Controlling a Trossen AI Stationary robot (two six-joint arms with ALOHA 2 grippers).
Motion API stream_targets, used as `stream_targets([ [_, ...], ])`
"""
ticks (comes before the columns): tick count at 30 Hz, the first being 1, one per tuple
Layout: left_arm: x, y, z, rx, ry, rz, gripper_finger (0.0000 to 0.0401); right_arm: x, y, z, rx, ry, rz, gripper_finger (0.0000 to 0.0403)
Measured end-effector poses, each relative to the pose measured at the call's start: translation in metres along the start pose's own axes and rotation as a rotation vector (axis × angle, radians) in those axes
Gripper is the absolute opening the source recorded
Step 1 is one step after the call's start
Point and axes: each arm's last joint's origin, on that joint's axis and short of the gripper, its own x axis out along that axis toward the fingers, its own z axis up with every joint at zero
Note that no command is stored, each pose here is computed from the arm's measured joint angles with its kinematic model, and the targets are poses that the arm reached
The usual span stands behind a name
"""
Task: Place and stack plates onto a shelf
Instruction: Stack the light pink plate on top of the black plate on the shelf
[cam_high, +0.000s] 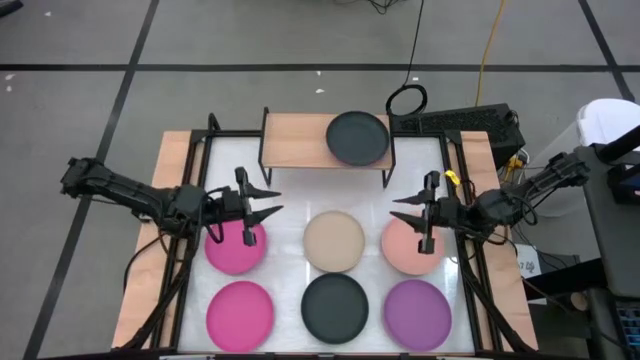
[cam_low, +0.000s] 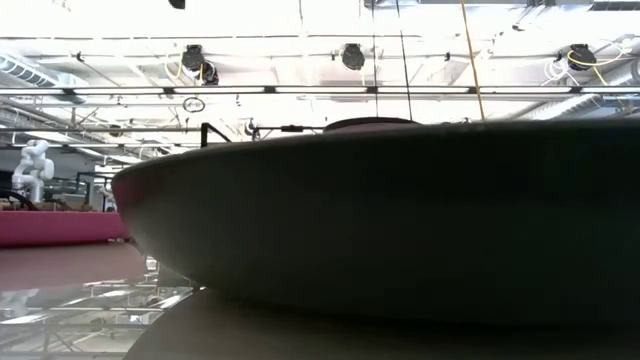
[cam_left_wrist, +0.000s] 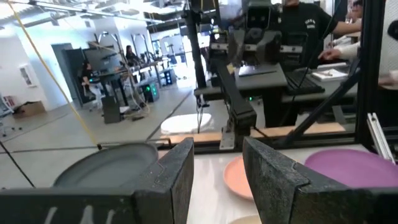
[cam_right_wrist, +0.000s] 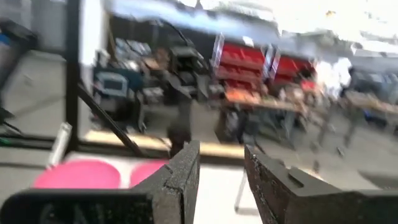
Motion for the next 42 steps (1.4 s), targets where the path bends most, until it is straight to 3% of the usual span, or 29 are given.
stream_targets([
  [9, -0.001, -0.001, -0.008, -0.008, -0.016, 0.004, 0.0145, 0.028, 0.009, -0.002, -0.065, 0.371, -0.023, 0.0112],
  [14, -0.001, -0.001, -0.009, -0.031, -0.009, 0.002, 0.0145, 0.039, 0.023, -0.031, -0.038, 0.628, 0.049, 0.0112],
  [20, -0.001, -0.001, -0.01, -0.04, 0.006, -0.001, 0.0145, 0.046, 0.043, -0.069, 0.131, 0.884, 0.205, 0.0112],
  [25, -0.001, -0.001, -0.01, -0.041, 0.007, -0.001, 0.0145, 0.042, 0.053, -0.104, 0.204, 1.053, 0.204, 0.0112],
  [35, -0.001, -0.001, -0.011, -0.041, 0.011, -0.002, 0.0145, 0.028, 0.054, -0.152, 0.337, 1.246, 0.037, 0.0112],
  [42, 0.0, -0.002, -0.012, -0.045, 0.016, -0.003, 0.0145, 0.035, 0.062, -0.165, 0.35, 1.244, 0.034, 0.0112],
])
